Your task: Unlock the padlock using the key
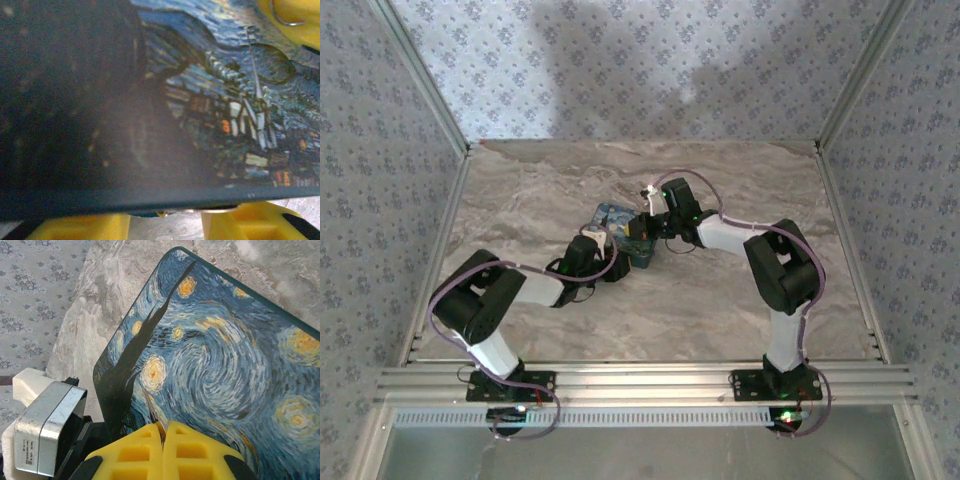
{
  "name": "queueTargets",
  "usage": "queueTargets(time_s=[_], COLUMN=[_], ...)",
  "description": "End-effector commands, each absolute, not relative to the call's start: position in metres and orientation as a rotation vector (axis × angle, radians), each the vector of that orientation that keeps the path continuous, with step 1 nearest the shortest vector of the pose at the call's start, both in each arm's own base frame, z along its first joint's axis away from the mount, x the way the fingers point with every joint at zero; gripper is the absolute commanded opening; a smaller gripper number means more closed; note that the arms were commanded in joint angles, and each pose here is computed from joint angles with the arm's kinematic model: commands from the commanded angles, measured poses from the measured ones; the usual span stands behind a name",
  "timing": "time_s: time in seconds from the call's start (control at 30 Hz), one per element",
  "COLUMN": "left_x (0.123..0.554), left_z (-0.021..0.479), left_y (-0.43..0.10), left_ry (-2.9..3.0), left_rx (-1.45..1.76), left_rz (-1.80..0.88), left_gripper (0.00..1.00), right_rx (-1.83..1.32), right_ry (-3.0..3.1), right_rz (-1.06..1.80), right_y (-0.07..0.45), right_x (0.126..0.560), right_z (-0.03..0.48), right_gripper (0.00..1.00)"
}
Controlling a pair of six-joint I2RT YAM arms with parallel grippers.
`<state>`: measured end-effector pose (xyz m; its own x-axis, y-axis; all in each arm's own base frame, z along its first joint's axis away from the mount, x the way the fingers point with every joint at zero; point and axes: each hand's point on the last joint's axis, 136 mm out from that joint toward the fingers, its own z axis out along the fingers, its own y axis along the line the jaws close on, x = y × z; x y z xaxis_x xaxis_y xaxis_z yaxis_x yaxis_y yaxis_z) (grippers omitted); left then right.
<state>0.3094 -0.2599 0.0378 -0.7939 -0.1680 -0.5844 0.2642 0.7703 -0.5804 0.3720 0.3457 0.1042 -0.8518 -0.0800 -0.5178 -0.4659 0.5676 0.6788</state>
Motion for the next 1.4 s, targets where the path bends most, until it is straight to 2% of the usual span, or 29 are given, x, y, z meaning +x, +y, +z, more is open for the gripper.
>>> queueTargets(time_s=[0.0, 0.5, 0.9, 1.07, 1.37], left_x=[0.318, 0.316, 0.308, 0.305, 0.297], left_z=[0.039, 0.043, 0.055, 0.064, 0.081], left_y=[-0.255, -0.259, -0.265, -0.27, -0.279], left_ry=[2.298, 2.296, 2.3, 2.304, 2.336], left_rx=[0.034, 0.003, -0.035, -0.06, -0.073], left_rz=[-0.874, -0.926, -1.028, -1.089, -1.175], left_gripper=[0.36, 0.28, 0.24, 0.22, 0.21], right_rx=[-0.409, -0.447, -0.545, -0.575, -0.647], right_ry=[2.563, 2.495, 2.206, 2.143, 2.166], right_rz=[1.183, 1.209, 1.107, 1.015, 0.905], right_y=[0.338, 0.343, 0.332, 0.309, 0.279], right_x=[0.343, 0.345, 0.357, 0.335, 0.269], right_z=[0.059, 0.075, 0.153, 0.164, 0.125], right_gripper=[0.01, 0.01, 0.0, 0.0, 0.01])
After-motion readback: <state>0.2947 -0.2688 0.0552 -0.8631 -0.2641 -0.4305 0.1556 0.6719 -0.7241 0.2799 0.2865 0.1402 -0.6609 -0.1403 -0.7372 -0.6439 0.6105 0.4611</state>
